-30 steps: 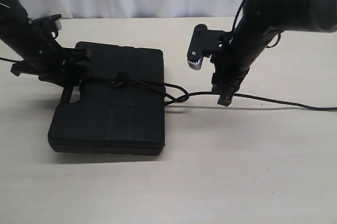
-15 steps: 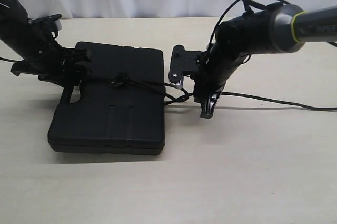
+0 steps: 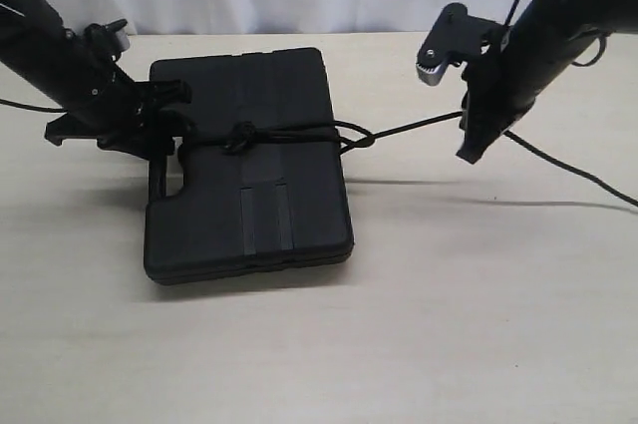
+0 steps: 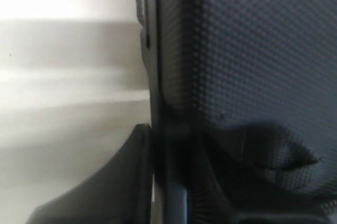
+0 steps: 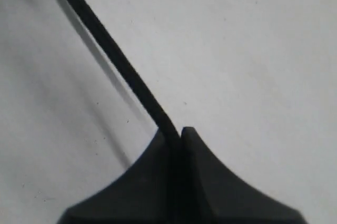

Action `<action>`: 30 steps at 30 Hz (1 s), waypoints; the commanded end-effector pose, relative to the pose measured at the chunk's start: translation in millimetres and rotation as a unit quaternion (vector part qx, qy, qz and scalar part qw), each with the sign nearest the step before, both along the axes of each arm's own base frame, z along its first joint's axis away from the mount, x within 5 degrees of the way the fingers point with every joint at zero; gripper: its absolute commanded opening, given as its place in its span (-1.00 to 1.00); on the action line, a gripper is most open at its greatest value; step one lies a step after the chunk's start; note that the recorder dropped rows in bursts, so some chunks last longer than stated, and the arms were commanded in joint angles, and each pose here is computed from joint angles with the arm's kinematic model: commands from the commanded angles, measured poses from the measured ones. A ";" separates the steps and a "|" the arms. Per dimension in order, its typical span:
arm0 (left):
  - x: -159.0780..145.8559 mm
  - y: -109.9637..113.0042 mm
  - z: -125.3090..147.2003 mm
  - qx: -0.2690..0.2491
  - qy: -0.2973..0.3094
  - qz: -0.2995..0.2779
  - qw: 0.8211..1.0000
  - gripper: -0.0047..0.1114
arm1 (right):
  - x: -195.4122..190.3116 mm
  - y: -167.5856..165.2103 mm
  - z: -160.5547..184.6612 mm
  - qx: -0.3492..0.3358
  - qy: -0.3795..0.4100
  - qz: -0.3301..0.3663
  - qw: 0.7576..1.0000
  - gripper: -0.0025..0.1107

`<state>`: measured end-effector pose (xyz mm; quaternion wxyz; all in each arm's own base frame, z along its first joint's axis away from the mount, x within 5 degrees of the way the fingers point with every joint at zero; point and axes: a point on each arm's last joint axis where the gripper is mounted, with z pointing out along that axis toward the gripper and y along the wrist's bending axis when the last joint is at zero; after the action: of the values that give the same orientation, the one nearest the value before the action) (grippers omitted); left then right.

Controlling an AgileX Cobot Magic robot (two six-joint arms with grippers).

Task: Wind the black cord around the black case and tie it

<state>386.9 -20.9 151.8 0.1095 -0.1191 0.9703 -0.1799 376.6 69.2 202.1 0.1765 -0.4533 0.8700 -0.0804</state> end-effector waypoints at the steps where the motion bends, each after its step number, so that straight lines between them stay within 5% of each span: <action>1: 2.4 6.6 4.3 0.015 -0.015 -0.001 1.000 -0.92 | -4.8 -34.9 -4.5 -0.016 0.018 -0.056 0.998 -0.88; 14: 5.5 -14.0 -12.6 -0.043 0.003 -0.001 0.999 -0.90 | -4.4 -40.2 -10.9 -0.030 0.020 -0.103 0.994 -0.88; 25: 9.3 -46.6 -17.5 -0.040 -0.025 -0.015 0.999 -0.21 | -1.9 -45.7 -14.7 -0.046 0.008 -0.161 0.986 -0.86; 30: 8.8 -35.8 -14.0 -0.037 -0.023 -0.016 0.999 -0.13 | -2.9 -45.4 -15.0 -0.031 0.009 -0.204 0.978 -0.42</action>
<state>394.4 -64.2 129.8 0.1143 -0.1084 0.9621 -0.2228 374.5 28.6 185.3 0.1349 -0.3000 0.9347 -0.1347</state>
